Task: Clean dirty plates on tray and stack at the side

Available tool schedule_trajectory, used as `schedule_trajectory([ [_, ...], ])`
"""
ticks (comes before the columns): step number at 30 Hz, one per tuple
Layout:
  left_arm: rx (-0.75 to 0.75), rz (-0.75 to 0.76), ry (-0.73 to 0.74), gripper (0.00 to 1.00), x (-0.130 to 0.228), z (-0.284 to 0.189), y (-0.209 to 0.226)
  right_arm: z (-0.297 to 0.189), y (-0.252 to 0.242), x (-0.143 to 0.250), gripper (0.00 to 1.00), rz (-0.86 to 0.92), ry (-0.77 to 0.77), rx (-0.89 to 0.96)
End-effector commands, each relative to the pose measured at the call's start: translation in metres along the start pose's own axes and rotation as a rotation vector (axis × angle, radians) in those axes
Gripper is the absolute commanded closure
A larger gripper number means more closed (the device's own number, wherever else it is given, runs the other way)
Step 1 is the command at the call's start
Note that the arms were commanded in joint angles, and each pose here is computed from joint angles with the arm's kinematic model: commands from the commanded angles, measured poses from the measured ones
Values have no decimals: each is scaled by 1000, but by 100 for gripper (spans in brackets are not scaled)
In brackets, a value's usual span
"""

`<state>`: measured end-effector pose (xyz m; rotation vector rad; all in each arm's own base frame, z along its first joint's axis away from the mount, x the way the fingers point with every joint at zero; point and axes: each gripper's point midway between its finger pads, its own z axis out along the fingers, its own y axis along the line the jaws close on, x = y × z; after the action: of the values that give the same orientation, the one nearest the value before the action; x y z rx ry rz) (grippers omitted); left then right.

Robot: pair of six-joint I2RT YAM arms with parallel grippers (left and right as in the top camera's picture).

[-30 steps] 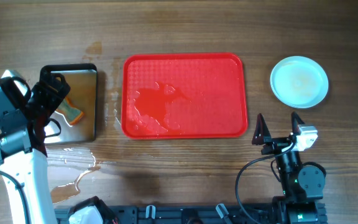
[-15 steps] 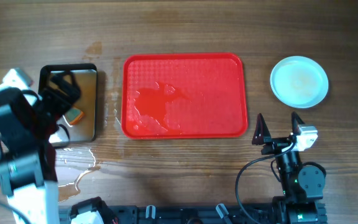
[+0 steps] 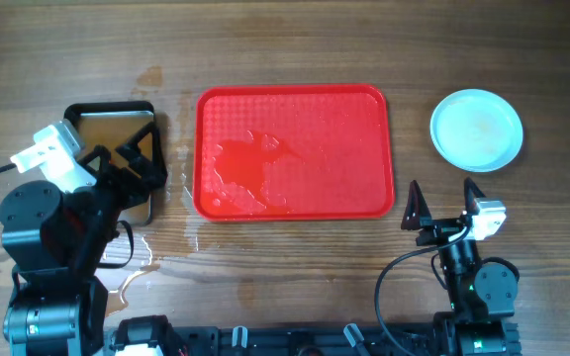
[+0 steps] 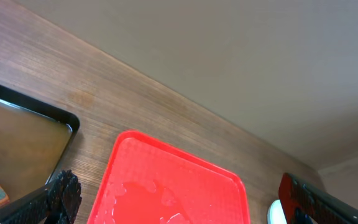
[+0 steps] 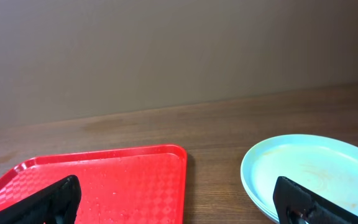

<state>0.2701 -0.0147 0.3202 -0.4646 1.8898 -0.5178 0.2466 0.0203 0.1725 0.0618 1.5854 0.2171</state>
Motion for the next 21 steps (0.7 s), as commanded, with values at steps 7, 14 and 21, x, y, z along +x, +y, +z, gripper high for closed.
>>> schedule_trajectory([
  [7,44,22,-3,0,4,-13,-12,-1,-3,-4,0,-18,-17,18],
  [14,-52,22,56,0,48,-65,14,-1,-3,-4,0,-18,-17,18],
  [21,36,210,-26,0,77,-23,31,-1,-3,-4,0,-18,-17,18],
])
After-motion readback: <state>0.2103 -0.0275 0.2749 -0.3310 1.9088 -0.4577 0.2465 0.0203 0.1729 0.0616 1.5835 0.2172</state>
